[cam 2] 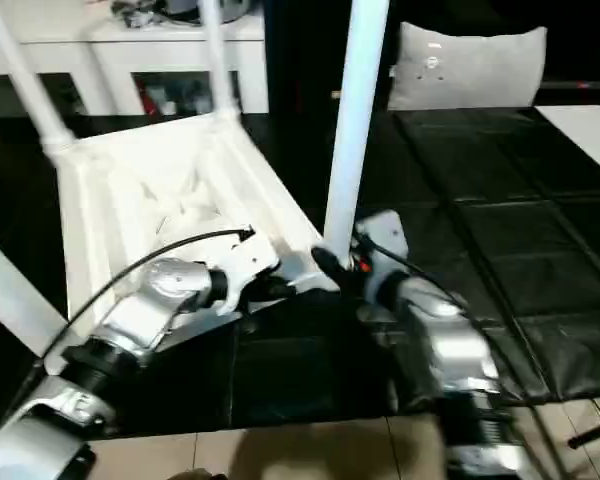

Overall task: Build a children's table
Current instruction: Rotate leg to tighten

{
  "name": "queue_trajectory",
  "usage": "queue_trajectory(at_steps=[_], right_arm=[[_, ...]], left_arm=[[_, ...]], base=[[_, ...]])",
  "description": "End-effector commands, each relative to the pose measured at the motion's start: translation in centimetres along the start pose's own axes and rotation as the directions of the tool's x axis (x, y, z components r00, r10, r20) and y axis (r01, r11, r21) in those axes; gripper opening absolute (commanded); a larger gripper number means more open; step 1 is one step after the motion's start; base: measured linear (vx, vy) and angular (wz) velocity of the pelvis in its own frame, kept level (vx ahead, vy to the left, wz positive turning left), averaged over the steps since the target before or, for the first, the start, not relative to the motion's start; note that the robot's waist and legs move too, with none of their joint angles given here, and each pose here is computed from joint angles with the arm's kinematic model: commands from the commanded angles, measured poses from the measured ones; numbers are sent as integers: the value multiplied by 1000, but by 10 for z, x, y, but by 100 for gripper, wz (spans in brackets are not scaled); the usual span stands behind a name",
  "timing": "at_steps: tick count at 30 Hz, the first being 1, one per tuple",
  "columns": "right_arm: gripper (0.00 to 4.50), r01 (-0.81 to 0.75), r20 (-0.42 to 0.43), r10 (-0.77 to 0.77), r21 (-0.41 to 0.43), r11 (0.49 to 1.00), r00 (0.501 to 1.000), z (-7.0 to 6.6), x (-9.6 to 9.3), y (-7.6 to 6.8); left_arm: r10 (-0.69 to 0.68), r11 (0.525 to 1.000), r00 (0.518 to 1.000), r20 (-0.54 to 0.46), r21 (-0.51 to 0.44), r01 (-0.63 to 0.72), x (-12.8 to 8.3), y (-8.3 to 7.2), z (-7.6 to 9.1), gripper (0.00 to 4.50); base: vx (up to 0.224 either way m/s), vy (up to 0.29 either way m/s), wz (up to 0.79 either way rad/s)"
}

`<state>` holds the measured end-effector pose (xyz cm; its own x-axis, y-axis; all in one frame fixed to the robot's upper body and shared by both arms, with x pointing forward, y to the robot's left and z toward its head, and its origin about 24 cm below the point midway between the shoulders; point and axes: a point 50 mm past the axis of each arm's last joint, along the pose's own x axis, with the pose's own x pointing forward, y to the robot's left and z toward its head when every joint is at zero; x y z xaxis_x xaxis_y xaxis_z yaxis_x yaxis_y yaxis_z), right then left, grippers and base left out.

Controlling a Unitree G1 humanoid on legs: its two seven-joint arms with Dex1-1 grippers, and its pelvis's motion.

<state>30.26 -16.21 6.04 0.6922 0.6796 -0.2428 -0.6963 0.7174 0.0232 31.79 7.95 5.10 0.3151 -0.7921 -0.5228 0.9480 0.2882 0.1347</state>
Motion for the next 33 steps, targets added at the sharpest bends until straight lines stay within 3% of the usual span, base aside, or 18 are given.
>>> queue_trajectory(at_steps=[1,5,9,13,18,22,26,33], right_arm=[[382,-121,-3,121,-63,991,993,5,-10,2],[382,-188,-34,185,-138,972,982,8,-25,-10],[356,-307,-48,303,-125,943,952,9,-33,-9],[329,-439,-85,432,-105,892,898,8,-41,-6],[273,-532,-102,523,-92,842,846,5,-41,-1],[254,-583,-89,578,-66,810,812,5,-37,4],[213,-621,-90,616,-41,783,783,2,-35,9],[193,-650,-69,648,-6,760,758,-1,-35,15]], left_arm=[[-115,990,993,-22,78,116,-3,-7,-3,0],[-234,960,971,-54,143,240,-12,-13,-11,0],[-290,937,953,-86,177,302,-17,-15,-15,0],[-398,881,910,-117,228,415,-25,-19,-17,0],[-490,822,860,-144,252,510,-32,-21,-17,0],[-523,794,837,-162,263,548,-32,-22,-16,0],[-536,784,828,-164,267,561,-32,-23,-16,0],[-535,795,832,-145,249,554,-32,-23,-17,0]], base=[[0,0,0],[0,0,0],[0,0,0],[0,0,0],[0,0,0],[0,0,0],[0,0,0],[0,0,0]])
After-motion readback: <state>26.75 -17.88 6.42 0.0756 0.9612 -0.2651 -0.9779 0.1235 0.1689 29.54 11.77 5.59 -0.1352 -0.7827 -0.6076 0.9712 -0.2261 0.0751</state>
